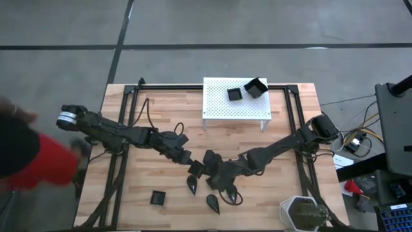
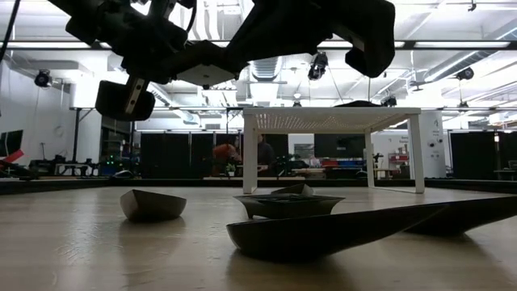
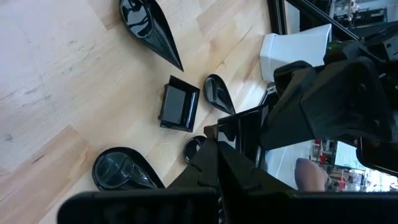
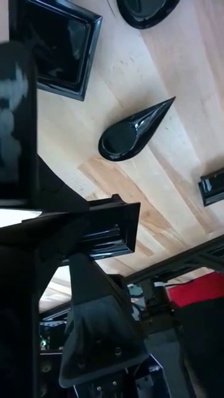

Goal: Pick & Place Mini shaped plates
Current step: Stack the square plate on top of the square plate on the shelf

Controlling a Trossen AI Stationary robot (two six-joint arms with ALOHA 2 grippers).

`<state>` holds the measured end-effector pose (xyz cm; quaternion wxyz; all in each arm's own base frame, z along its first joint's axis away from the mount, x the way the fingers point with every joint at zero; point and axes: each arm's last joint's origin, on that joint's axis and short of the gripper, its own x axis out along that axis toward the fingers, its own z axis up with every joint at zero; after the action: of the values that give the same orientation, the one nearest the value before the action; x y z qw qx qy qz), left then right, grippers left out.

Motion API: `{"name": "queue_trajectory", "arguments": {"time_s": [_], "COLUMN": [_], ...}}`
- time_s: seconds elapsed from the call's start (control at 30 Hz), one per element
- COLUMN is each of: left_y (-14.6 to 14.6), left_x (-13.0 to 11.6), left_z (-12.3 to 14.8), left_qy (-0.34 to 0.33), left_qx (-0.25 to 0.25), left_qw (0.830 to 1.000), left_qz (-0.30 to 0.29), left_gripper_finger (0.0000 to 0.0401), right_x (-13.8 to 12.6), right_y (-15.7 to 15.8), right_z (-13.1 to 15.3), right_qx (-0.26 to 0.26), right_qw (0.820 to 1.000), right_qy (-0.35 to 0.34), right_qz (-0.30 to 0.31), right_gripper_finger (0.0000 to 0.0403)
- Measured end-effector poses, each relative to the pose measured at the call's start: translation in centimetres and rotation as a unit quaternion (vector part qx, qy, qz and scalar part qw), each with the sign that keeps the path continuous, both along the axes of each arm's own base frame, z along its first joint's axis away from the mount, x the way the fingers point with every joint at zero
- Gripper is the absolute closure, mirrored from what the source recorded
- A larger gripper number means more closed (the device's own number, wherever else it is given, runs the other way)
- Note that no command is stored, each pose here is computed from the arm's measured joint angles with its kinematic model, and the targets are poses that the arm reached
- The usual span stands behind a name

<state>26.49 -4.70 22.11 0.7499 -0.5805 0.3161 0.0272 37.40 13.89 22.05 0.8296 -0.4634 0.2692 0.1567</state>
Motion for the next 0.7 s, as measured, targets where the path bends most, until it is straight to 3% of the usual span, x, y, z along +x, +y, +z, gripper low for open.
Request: {"name": "queue_trajectory", "arguments": {"time_s": [0.3, 0.7], "left_y": [-0.02, -0.03], "left_x": [0.33, 0.33], "left_z": [0.57, 0.59], "left_qy": [-0.038, -0.038], "left_qx": [0.003, 0.001], "left_qw": [0.999, 0.999], "left_qz": [-0.006, -0.008], "left_gripper_finger": [0.0401, 0.0399], "right_x": [-0.02, -0.03], "right_y": [0.07, 0.07], "right_z": [0.01, -0.02], "right_qx": [0.008, 0.011], "right_qw": [1.0, 1.0], "right_qy": [0.0, 0.001], "right_qz": [-0.002, -0.004], "right_gripper_finger": [0.0394, 0.0394]}}
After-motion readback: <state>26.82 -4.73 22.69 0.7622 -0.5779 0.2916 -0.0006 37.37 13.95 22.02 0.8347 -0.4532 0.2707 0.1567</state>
